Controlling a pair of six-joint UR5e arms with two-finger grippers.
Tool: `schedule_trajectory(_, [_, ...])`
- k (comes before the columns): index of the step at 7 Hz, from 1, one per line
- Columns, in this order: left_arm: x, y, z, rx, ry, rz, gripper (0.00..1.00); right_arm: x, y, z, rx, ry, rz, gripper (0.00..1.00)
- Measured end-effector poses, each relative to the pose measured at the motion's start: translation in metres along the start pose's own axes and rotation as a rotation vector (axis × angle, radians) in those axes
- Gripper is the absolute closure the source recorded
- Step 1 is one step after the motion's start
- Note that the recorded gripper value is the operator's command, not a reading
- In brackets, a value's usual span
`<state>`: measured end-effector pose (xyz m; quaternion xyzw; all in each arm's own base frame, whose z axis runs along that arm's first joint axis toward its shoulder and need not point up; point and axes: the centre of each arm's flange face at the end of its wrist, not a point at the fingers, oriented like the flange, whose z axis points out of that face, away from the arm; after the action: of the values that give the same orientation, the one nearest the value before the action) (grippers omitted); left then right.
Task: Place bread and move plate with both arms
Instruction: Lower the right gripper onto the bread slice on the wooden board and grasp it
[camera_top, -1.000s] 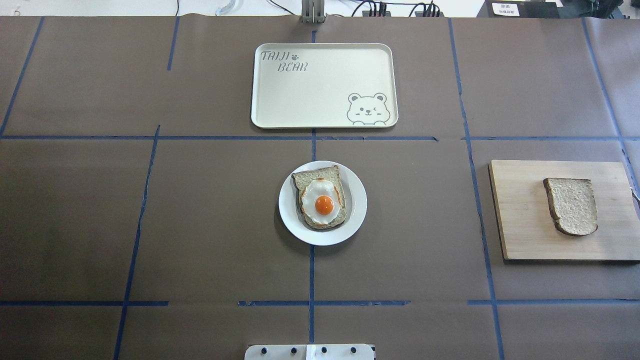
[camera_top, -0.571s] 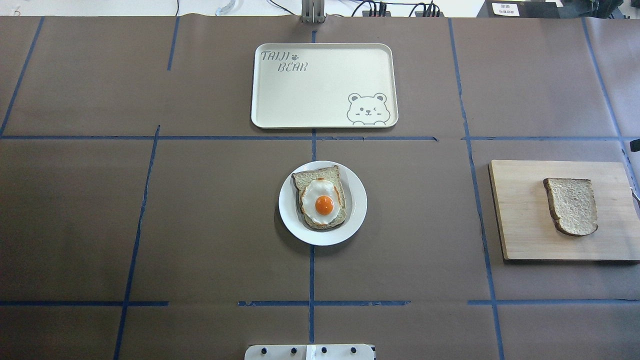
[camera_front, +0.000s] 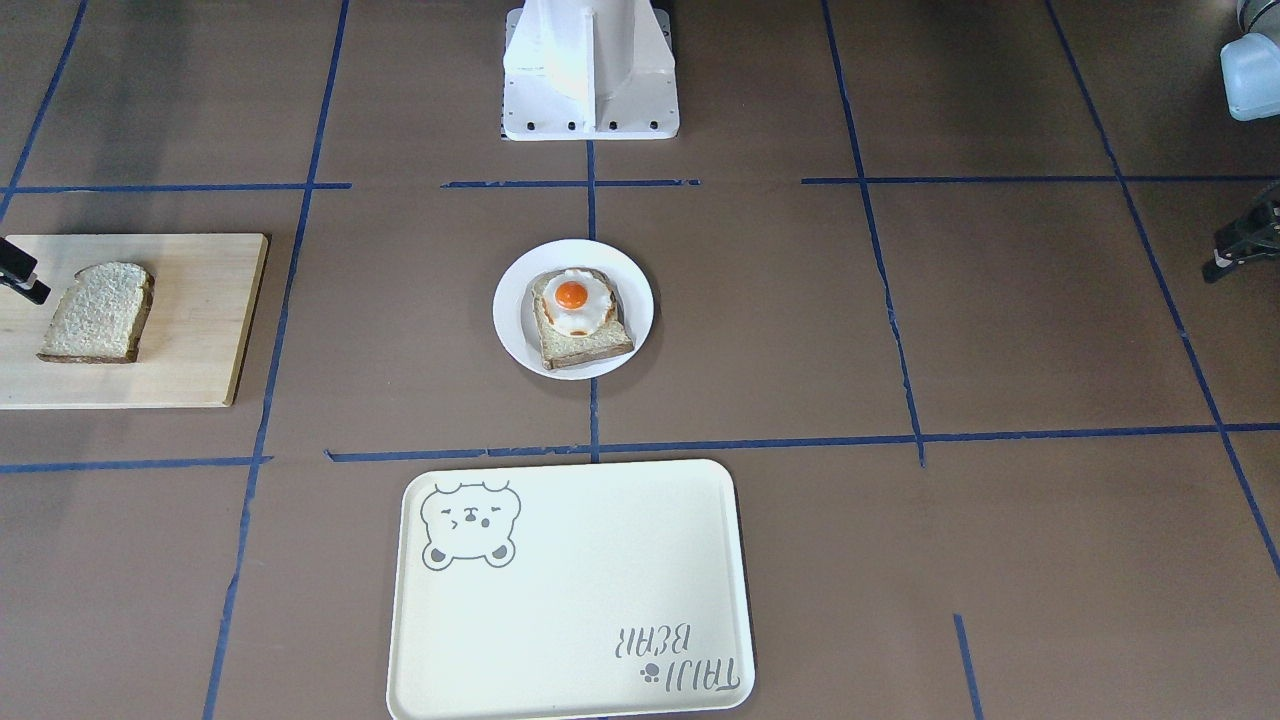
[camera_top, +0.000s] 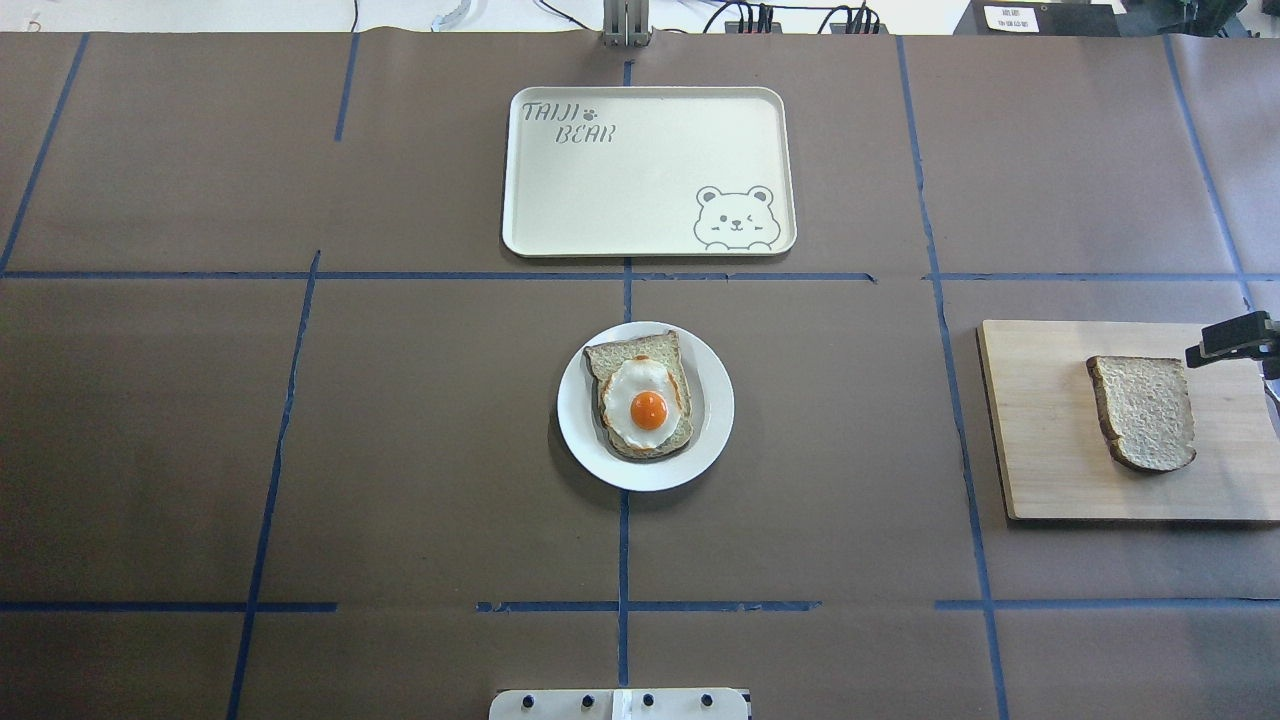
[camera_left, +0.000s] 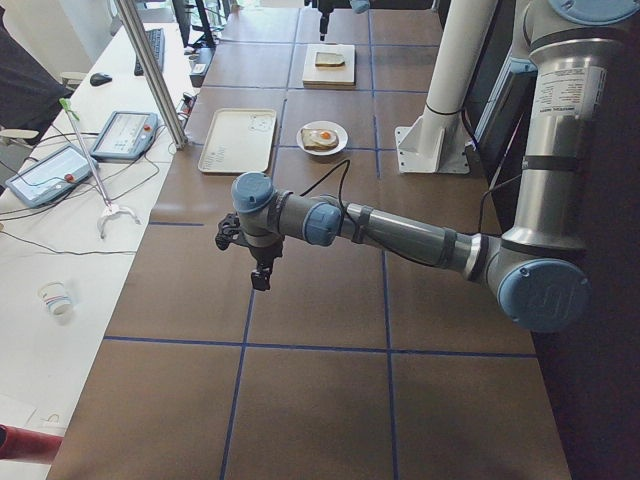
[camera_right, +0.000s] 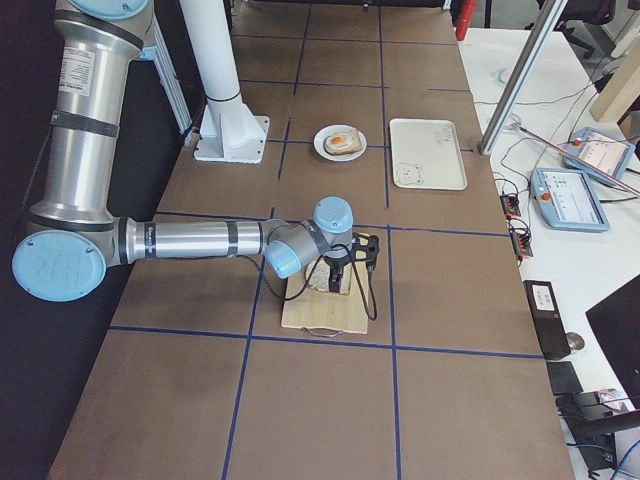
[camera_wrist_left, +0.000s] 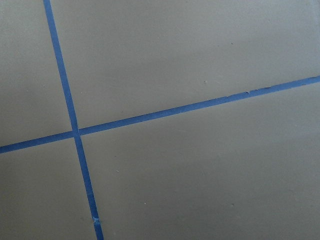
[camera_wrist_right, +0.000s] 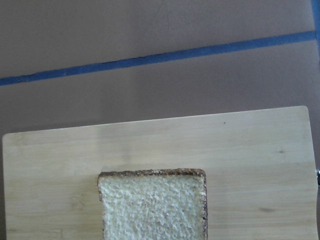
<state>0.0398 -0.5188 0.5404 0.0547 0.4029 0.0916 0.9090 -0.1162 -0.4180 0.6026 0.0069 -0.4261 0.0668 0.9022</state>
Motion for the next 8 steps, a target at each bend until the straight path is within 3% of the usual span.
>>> schedule_trajectory(4, [0.004, -0.002, -0.001, 0.013, 0.002, -0.003, 0.0, 0.009, 0.016, 0.036, -0.075, 0.036, -0.037, 0.03])
schedule_trajectory(8, [0.003, -0.001, -0.002, 0.016, 0.001, 0.002, 0.0, 0.024, -0.002, 0.076, -0.09, 0.034, -0.057, 0.12])
